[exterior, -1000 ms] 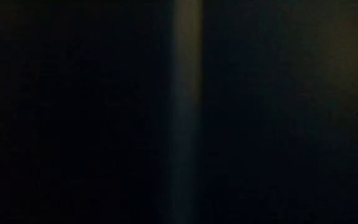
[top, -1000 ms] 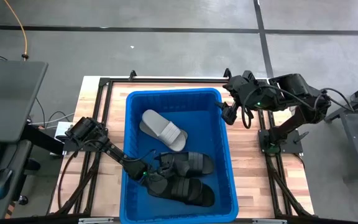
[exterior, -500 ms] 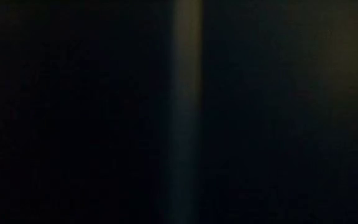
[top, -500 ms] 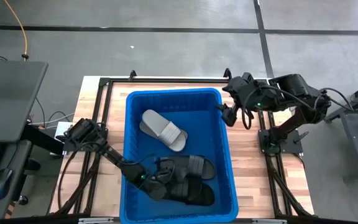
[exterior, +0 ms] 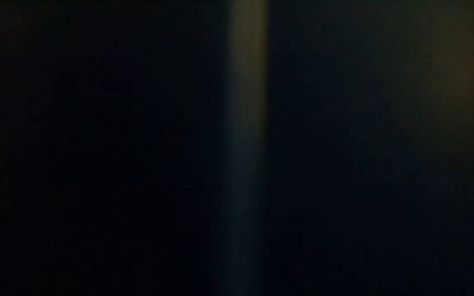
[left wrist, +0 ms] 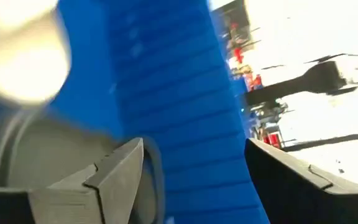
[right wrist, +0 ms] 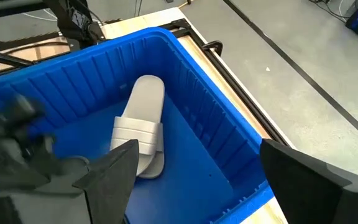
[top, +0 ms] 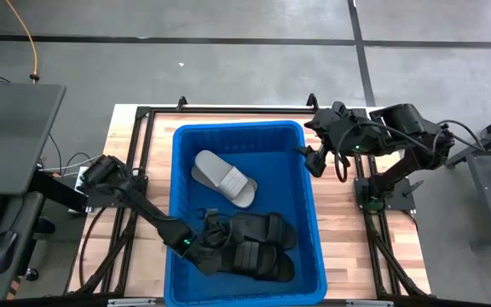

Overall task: Pick and place slides into bin
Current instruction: Return to Home Position

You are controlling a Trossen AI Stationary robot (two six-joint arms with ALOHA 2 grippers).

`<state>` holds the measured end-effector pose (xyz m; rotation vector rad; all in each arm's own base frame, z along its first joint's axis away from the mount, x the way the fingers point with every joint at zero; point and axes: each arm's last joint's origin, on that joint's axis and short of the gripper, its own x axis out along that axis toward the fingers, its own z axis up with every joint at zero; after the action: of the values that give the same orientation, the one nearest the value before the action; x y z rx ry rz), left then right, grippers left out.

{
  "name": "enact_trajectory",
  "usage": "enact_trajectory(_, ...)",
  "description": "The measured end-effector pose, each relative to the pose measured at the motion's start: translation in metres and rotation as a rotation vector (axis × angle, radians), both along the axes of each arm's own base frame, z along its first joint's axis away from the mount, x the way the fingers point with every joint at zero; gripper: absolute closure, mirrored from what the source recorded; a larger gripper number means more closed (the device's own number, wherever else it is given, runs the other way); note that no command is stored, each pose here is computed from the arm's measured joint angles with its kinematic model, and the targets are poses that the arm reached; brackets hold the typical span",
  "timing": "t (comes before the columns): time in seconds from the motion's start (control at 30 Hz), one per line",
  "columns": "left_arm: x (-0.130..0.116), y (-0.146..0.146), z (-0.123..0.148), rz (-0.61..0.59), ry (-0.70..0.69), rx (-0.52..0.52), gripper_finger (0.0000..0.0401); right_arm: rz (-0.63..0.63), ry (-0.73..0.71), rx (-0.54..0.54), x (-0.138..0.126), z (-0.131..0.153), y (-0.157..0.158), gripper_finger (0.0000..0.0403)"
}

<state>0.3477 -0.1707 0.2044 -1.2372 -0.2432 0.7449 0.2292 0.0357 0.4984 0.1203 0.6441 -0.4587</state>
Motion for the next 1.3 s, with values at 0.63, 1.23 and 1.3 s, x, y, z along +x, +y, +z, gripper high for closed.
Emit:
enact_trajectory(0.63,-0.033,0.02,0.082,-0.168,0.328,0.484,0.016,-0.211,0.011,-0.075,-0.011,-0.004,-0.004,0.0082)
enact_trajectory(1.23,-0.102,0.067,0.188,-0.266,0.284,0.95,0.0162,0.342,-0.467,0.237,0.013,0.012,0.063,0.0082)
enact_trajectory(1.3,-0.107,0.073,0.175,-0.271,0.259,0.937,0.0162,0.392,-0.513,0.295,0.027,-0.014,0.063,0.0082)
